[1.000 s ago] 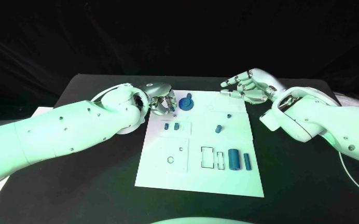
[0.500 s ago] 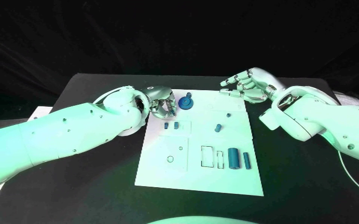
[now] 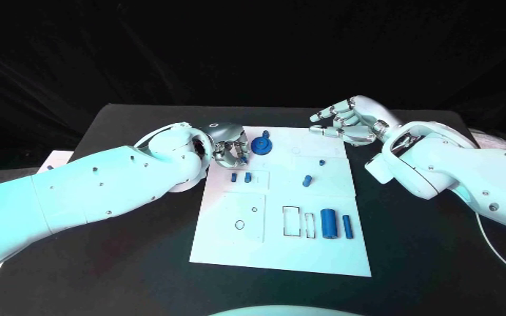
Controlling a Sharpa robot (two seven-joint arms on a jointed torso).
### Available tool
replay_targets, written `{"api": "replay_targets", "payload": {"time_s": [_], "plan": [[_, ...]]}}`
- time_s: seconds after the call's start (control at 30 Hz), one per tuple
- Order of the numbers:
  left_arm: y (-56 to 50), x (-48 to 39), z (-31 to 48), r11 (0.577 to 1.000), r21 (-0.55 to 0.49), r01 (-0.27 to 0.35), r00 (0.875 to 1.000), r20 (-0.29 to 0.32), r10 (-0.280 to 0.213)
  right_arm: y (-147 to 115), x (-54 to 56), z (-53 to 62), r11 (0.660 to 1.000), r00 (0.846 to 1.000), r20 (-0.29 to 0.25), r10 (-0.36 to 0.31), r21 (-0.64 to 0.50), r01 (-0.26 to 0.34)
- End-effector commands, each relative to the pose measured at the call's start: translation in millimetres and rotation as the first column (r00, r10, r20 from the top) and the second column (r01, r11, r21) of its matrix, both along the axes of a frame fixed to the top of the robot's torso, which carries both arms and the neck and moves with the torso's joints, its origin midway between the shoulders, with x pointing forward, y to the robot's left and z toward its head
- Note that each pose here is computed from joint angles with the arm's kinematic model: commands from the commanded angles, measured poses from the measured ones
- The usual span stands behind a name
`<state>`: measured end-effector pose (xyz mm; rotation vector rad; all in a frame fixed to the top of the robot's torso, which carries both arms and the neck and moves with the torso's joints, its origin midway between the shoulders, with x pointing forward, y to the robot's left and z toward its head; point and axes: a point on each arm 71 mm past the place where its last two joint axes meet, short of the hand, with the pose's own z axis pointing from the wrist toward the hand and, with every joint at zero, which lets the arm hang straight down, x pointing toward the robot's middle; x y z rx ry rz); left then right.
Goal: Assemble the parts on the task board
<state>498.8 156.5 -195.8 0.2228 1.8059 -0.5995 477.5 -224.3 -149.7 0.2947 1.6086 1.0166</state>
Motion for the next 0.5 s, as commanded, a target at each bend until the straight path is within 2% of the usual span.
{"api": "replay_targets", "payload": {"time_s": [0.03, 0.5], "plan": [[-1.7, -0.1, -2.7, 1.0, 0.011, 0.001, 1.0, -0.021, 0.0, 1.8, -0.6, -0.3, 1.0, 1.0, 0.0, 0.016, -0.002, -0.016], [-2.9, -0.6, -9.3, 0.999, 0.05, 0.001, 0.998, -0.063, 0.002, 1.4, -0.7, -0.4, 1.0, 1.0, -0.001, 0.016, -0.003, -0.016]]}}
